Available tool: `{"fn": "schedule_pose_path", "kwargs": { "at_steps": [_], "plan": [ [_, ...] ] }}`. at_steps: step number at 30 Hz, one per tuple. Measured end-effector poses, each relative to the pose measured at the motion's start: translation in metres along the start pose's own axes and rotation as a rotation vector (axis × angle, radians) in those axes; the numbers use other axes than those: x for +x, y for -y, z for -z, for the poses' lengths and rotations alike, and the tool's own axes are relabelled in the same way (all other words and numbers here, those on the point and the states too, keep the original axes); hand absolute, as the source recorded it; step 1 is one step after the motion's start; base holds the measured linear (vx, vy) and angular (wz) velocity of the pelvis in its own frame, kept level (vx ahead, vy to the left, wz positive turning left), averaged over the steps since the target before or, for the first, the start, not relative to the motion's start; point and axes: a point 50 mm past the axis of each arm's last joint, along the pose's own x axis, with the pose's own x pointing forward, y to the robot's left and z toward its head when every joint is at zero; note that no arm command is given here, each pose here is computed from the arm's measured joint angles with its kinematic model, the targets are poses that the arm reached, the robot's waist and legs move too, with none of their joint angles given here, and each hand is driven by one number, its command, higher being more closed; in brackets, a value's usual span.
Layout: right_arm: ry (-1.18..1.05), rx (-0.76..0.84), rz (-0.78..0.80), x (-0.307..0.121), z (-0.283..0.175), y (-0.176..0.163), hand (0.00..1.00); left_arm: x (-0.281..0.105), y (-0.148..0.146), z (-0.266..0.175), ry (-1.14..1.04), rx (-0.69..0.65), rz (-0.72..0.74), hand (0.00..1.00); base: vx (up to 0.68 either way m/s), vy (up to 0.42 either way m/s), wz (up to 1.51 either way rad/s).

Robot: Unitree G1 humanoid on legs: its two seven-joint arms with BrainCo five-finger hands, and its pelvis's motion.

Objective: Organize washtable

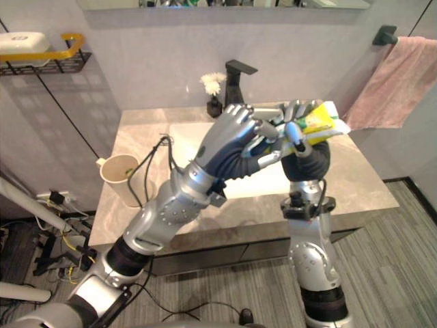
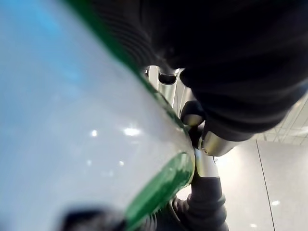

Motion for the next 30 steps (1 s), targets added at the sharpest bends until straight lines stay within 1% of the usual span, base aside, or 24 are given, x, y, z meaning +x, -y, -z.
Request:
{"fn": "schedule_pose_path", "kwargs": {
  "at_steps": [30],
  "plan": [
    [0.005, -0.001, 0.016, 0.0001, -0.0002, 0.0007, 1.0, -0.0018, 0.0014, 0.0015, -0.004, -0.001, 0.007, 0.0, 0.0, 0.0, 0.0]
  ]
}}
